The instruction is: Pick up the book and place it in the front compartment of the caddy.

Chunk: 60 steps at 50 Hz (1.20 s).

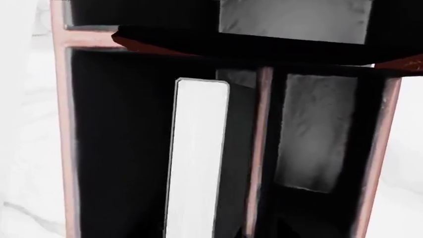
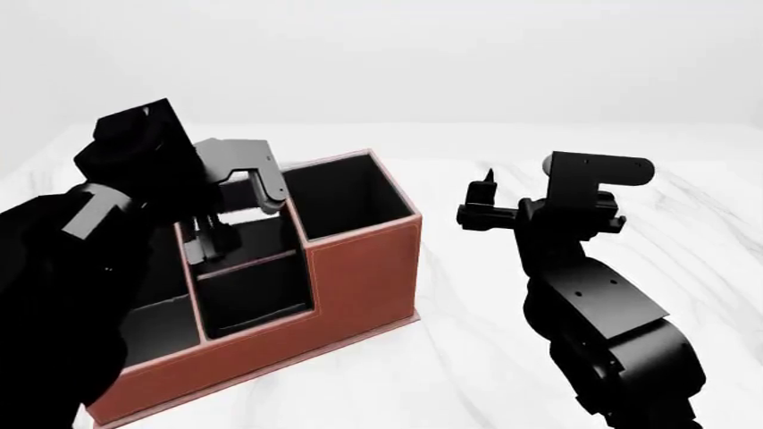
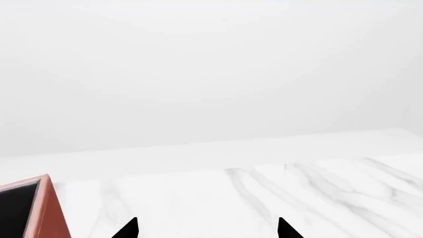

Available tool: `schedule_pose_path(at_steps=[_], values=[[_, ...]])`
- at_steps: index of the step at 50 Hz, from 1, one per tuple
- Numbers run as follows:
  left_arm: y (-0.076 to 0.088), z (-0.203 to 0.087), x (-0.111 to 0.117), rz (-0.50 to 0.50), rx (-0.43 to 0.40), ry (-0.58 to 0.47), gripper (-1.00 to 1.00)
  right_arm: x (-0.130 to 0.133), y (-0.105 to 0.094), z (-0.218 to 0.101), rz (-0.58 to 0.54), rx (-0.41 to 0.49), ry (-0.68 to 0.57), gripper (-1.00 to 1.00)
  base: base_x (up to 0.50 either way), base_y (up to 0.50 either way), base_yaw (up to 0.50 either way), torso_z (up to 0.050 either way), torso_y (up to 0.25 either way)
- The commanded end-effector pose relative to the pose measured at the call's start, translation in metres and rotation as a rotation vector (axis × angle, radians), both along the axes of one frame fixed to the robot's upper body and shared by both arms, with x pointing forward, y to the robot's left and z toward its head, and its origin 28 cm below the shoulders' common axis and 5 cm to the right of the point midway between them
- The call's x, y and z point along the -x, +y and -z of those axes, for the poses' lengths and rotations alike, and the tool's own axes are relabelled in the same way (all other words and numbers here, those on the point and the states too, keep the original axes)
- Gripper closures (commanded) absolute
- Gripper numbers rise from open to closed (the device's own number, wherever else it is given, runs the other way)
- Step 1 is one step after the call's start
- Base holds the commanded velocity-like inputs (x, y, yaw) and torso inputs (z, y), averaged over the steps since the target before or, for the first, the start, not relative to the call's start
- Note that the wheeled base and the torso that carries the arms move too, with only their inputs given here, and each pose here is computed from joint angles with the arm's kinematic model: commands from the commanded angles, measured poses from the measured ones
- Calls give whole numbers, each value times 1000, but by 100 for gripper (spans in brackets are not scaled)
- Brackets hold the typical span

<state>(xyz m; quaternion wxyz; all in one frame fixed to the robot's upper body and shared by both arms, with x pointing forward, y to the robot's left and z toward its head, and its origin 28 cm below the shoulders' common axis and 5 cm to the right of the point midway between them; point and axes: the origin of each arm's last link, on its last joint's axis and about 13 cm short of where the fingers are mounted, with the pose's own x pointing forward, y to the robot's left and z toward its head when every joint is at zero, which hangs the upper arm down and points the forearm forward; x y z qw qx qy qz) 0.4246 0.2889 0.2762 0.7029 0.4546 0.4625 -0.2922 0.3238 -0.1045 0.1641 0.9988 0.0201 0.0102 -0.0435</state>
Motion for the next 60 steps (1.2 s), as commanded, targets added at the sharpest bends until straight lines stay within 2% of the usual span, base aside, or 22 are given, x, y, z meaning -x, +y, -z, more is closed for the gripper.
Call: schedule_pose_path(at_steps=[1, 14, 19, 27, 29, 30, 32, 40, 42, 45, 46, 48, 52, 53, 54, 55, 57, 58, 60], values=[[-1, -18, 1, -13, -33, -24, -100, 0, 0, 0, 0, -1, 0, -100, 0, 0, 0, 0, 0], [-10, -46, 2, -11, -69, -57, -100, 1, -1, -2, -1, -9, -5, -100, 0, 0, 0, 0, 0], [-19, -70, 5, -11, -88, -86, -100, 2, -1, -4, -2, -12, -9, -100, 0, 0, 0, 0, 0], [-35, -108, 34, -18, -75, -140, -100, 8, 2, -12, -19, -19, -26, -100, 0, 0, 0, 0, 0], [-36, -111, 39, -19, -72, -146, -100, 9, 2, -14, -20, -22, -29, -100, 0, 0, 0, 0, 0], [-38, -113, 42, -18, -40, -150, -100, 9, 2, -15, -21, -22, -33, -100, 0, 0, 0, 0, 0], [-38, -115, 46, -22, -54, -150, -100, 10, 2, -16, -21, -24, -35, -100, 0, 0, 0, 0, 0], [-38, -116, 53, -39, -22, -145, -100, 13, 3, -18, -27, -26, -42, -100, 0, 0, 0, 0, 0], [-37, -116, 54, -62, 17, -129, -100, 14, 3, -19, -30, -28, -43, -100, 0, 0, 0, 0, 0], [-32, -105, 56, -77, 136, -111, -100, 14, 4, -18, -34, -29, -42, -100, 0, 0, 0, 0, 0], [-29, -95, 59, -76, 215, -110, -100, 13, 4, -18, -34, -28, -40, -100, 0, 0, 0, 0, 0], [-28, -88, 61, -70, 279, -129, -100, 12, 4, -17, -33, -27, -40, -100, 0, 0, 0, 0, 0], [-23, -71, 71, -130, 319, -156, -100, 12, 6, -20, -36, -28, -45, -100, 0, 0, 0, 0, 0], [-25, -65, 75, -103, 449, -169, -100, 13, 7, -20, -33, -26, -55, -100, 0, 0, 0, 0, 0], [-25, -64, 78, -113, 438, -189, -100, 13, 7, -21, -40, -29, -51, -100, 0, 0, 0, 0, 0], [-23, -54, 82, -110, 517, -201, -100, 14, 8, -21, -39, -28, -56, -100, 0, 0, 0, 0, 0], [-22, -50, 89, -127, 525, -250, -100, 15, 8, -21, -42, -28, -58, -100, 0, 0, 0, 0, 0], [-21, -45, 96, -123, 593, -292, -100, 16, 8, -21, -44, -28, -62, -100, 0, 0, 0, 0, 0], [-19, -41, 101, -136, 596, -322, -100, 16, 8, -21, -46, -29, -62, -100, 0, 0, 0, 0, 0]])
